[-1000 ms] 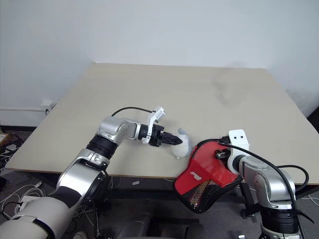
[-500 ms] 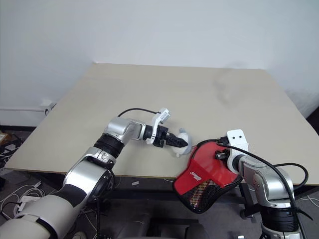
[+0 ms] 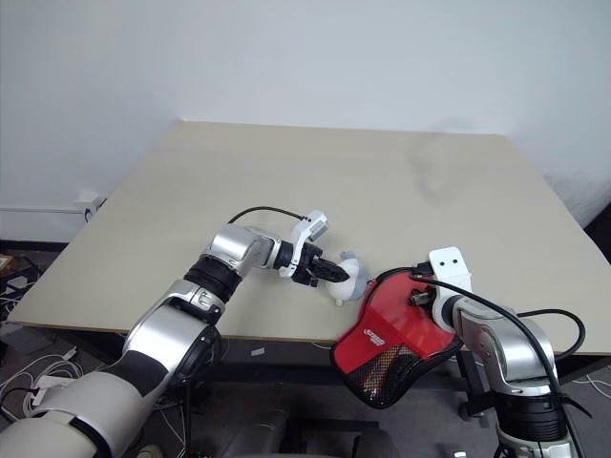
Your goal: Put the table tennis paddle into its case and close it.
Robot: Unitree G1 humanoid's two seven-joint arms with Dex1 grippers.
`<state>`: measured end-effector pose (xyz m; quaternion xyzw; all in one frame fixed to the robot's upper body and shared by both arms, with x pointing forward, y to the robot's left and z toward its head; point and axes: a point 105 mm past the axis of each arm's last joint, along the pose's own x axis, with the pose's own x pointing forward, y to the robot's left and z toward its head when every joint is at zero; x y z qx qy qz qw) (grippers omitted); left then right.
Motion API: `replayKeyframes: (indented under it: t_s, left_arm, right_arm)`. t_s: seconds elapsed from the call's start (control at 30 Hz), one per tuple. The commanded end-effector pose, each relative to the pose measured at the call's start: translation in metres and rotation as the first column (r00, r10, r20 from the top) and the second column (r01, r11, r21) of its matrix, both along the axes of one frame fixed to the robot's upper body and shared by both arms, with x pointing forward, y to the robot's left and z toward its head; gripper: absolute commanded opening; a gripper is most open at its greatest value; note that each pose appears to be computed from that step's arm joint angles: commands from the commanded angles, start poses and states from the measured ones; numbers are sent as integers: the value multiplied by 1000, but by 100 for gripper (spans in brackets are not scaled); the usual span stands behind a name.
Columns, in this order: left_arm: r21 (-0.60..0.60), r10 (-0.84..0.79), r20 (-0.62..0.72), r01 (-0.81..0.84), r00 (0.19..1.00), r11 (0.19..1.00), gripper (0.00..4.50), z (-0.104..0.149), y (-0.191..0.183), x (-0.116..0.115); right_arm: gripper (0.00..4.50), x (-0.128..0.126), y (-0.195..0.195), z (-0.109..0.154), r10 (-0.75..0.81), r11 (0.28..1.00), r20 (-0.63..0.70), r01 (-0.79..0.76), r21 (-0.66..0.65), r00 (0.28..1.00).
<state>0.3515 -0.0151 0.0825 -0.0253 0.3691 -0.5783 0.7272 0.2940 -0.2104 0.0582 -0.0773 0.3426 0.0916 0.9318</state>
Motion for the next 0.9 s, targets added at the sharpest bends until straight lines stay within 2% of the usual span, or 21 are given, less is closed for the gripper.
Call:
replayKeyframes:
  t_s: [0.03,0.5,0.9]
  left_arm:
    - [18,3,73,-4,997,1000,3,8,-9,8]
    - [-39,164,289,-159,943,986,3,39,-37,46]
    - [-120,227,337,-197,914,973,3,48,-74,43]
  right_arm:
    - [144,-15,6,-25,23,1000,-116,-23,-2,993]
    - [144,-25,18,-29,87,996,-135,-87,3,987]
    - [144,-37,23,-32,81,997,-137,-81,7,987]
